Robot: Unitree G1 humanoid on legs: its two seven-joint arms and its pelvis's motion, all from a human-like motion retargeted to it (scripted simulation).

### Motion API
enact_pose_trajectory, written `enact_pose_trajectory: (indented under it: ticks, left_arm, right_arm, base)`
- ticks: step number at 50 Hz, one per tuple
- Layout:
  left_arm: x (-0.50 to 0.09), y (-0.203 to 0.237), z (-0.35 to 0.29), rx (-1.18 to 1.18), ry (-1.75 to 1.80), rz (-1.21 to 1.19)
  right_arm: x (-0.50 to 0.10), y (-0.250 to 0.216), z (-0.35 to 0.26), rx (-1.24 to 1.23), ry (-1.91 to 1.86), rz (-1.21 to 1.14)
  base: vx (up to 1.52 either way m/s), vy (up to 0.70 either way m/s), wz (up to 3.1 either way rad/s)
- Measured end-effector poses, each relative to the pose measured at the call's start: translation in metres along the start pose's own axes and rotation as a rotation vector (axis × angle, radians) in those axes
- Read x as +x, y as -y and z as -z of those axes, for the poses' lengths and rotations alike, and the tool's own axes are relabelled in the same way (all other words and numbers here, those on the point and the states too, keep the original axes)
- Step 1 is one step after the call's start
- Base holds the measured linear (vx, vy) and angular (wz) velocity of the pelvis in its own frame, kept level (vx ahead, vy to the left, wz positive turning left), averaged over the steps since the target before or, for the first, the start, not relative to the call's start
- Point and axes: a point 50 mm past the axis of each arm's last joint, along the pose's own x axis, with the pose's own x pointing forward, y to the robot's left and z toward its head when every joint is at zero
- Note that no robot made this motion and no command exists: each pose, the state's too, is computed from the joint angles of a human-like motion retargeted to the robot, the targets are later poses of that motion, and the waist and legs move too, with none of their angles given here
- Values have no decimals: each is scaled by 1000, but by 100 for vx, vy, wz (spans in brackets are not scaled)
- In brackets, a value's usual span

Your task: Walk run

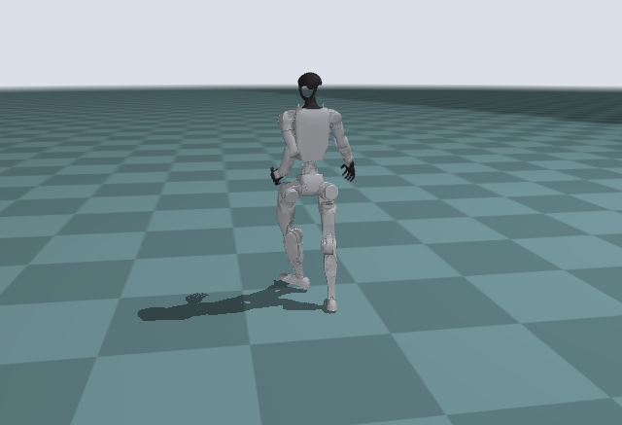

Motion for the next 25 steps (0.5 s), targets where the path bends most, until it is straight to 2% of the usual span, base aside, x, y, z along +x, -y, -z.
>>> enact_pose_trajectory:
  ticks: [6,12,18,25]
  left_arm:
    - [-3,-5,8,-71,-30,-90]
    - [10,9,1,-73,-6,-50]
    - [38,37,-22,49,44,155]
    - [57,58,-50,122,129,313]
  right_arm:
    - [-15,-51,23,30,-52,-127]
    - [-67,-107,99,-67,-292,-356]
    - [-175,-167,178,51,-676,-555]
    - [-294,-224,199,111,-891,-988]
  base:
    - [79,5,49]
    - [76,25,218]
    - [75,13,274]
    - [69,-19,276]
